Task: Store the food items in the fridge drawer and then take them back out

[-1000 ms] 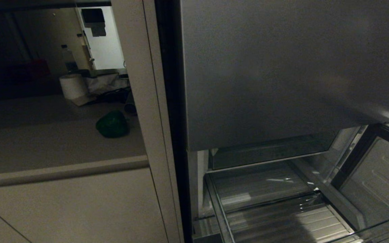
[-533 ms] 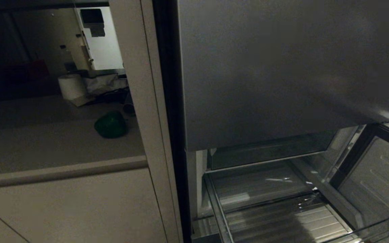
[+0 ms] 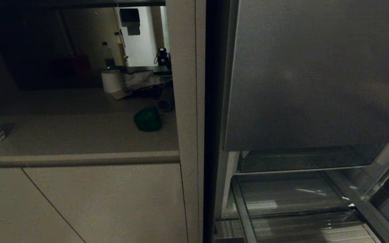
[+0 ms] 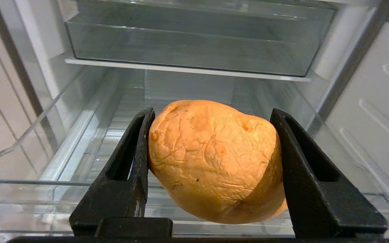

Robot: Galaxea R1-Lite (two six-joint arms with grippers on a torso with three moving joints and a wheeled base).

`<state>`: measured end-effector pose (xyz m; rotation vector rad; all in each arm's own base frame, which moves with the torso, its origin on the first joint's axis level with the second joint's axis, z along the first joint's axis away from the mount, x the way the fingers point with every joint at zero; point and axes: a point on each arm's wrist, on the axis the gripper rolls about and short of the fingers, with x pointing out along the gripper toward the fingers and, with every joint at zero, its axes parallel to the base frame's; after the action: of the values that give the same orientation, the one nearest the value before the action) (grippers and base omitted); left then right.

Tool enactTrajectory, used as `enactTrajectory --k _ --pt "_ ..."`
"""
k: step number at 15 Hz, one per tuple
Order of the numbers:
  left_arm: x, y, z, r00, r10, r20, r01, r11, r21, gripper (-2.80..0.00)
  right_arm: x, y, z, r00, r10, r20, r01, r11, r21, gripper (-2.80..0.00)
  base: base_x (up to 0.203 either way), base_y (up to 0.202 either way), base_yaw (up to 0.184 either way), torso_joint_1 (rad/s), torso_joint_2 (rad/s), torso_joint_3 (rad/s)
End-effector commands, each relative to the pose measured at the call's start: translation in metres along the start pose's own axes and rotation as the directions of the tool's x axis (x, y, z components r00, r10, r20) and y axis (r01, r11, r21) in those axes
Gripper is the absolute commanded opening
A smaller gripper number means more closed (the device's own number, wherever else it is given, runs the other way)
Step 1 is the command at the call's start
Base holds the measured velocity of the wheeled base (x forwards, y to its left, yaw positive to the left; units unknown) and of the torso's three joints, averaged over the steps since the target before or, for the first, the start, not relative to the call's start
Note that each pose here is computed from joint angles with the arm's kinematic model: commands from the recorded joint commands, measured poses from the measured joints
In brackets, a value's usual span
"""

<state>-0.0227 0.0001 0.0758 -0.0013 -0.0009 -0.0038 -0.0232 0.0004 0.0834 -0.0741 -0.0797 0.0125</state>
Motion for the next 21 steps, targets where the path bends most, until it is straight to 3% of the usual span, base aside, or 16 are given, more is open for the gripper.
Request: enactTrajectory --k 1,7,21 --pt "0.0001 0.0000 0.0001 1.000 0.001 -0.001 -0.001 1.000 0.000 -2.80 0.0017 0.0006 -0.0086 1.000 0.002 -0.030 -0.002 1.000 0.002 -2.80 0.000 0.000 0.000 0.000 0.00 0.000" --pt "0.0001 0.0000 0.0001 1.000 -0.001 -0.001 0.001 1.000 0.000 -2.80 0.0017 0.0006 -0.0086 1.000 0.003 -0.030 -0.003 1.000 0.002 -2.80 -0.001 0.025 -0.001 0.001 0.00 0.001" --pt "0.0001 0.0000 0.0001 1.000 0.001 -0.001 -0.001 1.000 0.000 -2.80 0.0017 0.0007 -0.0086 1.000 0.007 -0.030 -0.007 1.000 0.000 -2.80 0.000 0.193 -0.002 0.002 0.00 0.002"
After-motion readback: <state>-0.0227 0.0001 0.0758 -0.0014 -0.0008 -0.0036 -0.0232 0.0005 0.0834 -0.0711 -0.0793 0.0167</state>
